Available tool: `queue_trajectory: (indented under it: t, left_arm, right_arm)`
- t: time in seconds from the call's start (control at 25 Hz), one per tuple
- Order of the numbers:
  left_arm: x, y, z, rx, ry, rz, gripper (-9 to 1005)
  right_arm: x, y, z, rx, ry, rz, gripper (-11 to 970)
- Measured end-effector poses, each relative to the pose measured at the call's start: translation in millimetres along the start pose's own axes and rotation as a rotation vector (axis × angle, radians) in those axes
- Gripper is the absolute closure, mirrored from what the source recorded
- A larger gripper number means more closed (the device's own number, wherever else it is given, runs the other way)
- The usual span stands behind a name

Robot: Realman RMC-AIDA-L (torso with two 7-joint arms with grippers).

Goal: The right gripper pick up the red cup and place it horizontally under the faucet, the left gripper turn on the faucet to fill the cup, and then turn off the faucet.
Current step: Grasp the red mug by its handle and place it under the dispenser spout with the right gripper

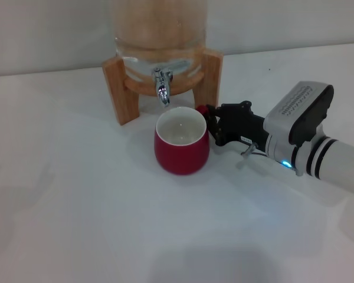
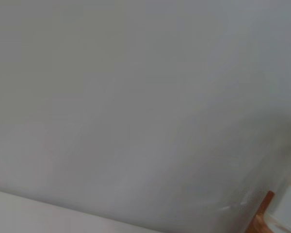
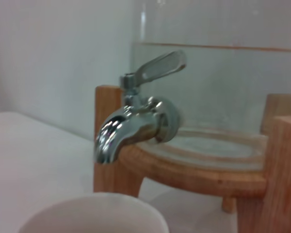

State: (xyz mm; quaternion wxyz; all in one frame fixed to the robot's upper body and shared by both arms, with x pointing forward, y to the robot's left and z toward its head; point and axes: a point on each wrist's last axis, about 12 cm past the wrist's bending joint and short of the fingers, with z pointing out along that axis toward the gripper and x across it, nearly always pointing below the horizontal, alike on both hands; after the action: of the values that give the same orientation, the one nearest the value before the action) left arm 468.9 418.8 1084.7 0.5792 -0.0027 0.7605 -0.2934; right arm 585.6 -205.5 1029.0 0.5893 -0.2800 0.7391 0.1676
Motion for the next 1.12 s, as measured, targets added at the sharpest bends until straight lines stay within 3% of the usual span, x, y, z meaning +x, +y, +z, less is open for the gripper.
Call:
queue_trajectory:
  t: [1.12]
  left_arm:
    - [2.0,-0.6,-0.9,-0.002,0.0,-0.004,120]
  right_arm:
    - [-6.1,11.5,9.7,0.007,-0.012,0.053,846]
